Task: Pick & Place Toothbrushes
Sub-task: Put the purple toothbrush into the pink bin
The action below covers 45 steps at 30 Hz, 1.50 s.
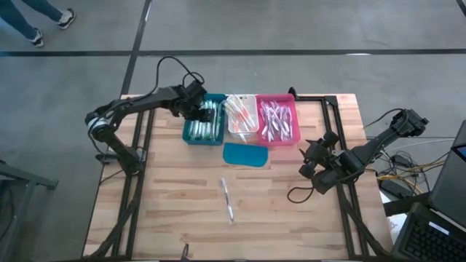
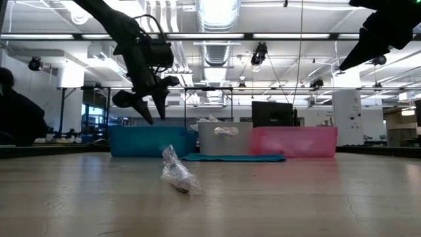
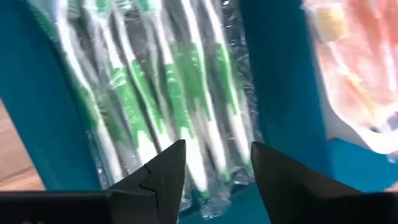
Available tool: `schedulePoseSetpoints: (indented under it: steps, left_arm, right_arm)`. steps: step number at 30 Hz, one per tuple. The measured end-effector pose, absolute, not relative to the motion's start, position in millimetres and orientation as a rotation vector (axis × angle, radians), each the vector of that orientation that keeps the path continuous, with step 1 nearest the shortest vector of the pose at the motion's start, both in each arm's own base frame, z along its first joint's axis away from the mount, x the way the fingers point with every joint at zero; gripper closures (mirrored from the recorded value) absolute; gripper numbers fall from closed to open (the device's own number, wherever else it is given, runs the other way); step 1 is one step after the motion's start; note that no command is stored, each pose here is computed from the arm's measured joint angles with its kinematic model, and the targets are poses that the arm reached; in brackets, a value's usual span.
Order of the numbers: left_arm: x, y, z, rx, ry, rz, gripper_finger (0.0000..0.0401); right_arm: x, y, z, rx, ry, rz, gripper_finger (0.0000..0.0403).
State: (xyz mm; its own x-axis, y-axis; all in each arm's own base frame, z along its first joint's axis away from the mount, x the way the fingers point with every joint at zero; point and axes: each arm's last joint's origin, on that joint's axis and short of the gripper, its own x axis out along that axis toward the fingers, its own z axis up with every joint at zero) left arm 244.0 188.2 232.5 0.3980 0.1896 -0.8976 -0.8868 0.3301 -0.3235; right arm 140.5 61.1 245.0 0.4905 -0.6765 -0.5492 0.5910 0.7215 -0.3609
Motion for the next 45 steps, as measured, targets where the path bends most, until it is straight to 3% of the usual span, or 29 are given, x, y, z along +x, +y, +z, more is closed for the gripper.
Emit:
schedulePoseSetpoints:
  steps: [10, 16, 33, 45]
  left_arm:
    - [250.7, 184.0, 242.4, -1.105, 0.867, 0.611, 0.0217]
    - [257.7, 179.9, 250.5, -1.082, 0.855, 0.568, 0.0218]
    - [298.7, 139.0, 300.8, -0.86, 0.794, 0.341, 0.0218]
    - [326.1, 79.9, 321.1, -0.663, 0.775, 0.113, 0.0218]
  right_arm:
    - [140.7, 61.3, 245.0, -0.155, 0.735, -0.76, 0.0194]
    - [140.7, 61.3, 245.0, -0.16, 0.737, -0.759, 0.0206]
    - [140.8, 61.4, 245.0, -0.159, 0.736, -0.759, 0.0231]
    - [140.8, 61.4, 245.0, -0.173, 0.742, -0.752, 0.0203]
